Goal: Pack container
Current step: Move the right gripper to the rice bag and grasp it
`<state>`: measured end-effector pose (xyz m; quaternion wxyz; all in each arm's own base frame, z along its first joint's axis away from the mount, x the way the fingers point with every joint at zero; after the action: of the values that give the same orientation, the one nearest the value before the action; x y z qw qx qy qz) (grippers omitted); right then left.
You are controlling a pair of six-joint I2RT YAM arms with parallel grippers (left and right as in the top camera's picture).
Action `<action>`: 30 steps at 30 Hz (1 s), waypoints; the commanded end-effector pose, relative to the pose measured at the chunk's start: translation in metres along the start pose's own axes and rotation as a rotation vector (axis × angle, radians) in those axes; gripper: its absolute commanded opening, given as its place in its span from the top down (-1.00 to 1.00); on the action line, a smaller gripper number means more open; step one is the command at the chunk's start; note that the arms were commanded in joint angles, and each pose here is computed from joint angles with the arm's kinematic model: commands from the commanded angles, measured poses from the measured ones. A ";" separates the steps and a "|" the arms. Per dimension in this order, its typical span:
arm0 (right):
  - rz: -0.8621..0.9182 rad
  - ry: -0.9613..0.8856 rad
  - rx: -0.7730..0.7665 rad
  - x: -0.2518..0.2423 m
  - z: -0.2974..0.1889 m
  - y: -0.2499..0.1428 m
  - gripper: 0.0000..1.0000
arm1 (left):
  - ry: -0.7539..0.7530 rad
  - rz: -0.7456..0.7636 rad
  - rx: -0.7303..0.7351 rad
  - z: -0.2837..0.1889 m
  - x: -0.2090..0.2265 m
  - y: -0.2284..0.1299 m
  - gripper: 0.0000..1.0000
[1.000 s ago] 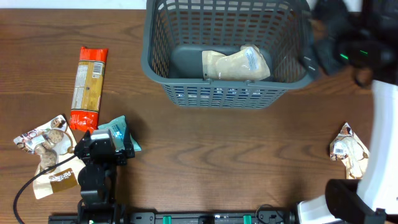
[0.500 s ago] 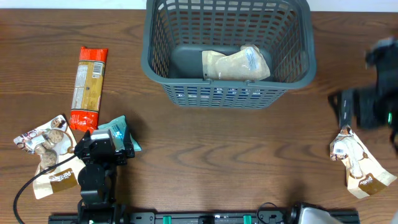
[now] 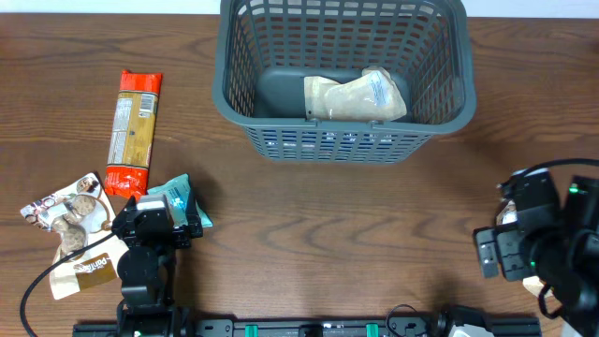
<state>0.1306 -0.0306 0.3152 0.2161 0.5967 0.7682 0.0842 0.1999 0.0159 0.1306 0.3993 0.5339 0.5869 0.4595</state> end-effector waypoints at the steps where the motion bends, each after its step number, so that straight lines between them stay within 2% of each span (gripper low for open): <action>1: -0.142 0.011 0.082 0.002 0.021 -0.009 -0.98 | 0.024 0.013 0.042 0.001 0.003 -0.012 -0.97; 7: -0.276 0.055 0.149 0.000 0.055 -0.009 -0.99 | 0.024 0.013 0.043 0.001 0.003 -0.012 -0.97; 18: -0.093 0.140 0.057 -0.053 0.110 0.014 -0.98 | 0.024 0.013 0.042 0.001 0.003 -0.012 -0.97; 25: -0.067 0.208 0.089 -0.079 0.142 0.004 -0.87 | 0.024 0.013 0.042 0.001 0.003 -0.012 -0.97; 30: -0.013 0.230 0.111 -0.098 0.166 -0.005 -0.90 | 0.025 0.013 0.042 0.001 0.003 -0.012 -0.97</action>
<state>0.2158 -0.1381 0.2000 0.1079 0.5923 0.7932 0.0919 0.1999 0.0159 0.1306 0.3993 0.5339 0.5869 0.4595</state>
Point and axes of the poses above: each gripper's point midway between its finger pads, its own z axis out along the fingers, its own x axis along the line the jaws close on, y = z × x, the point moved 5 cm from there along -z, back along the fingers, and after that the axes turned 1 degree about -z, right-handed, at the moved point
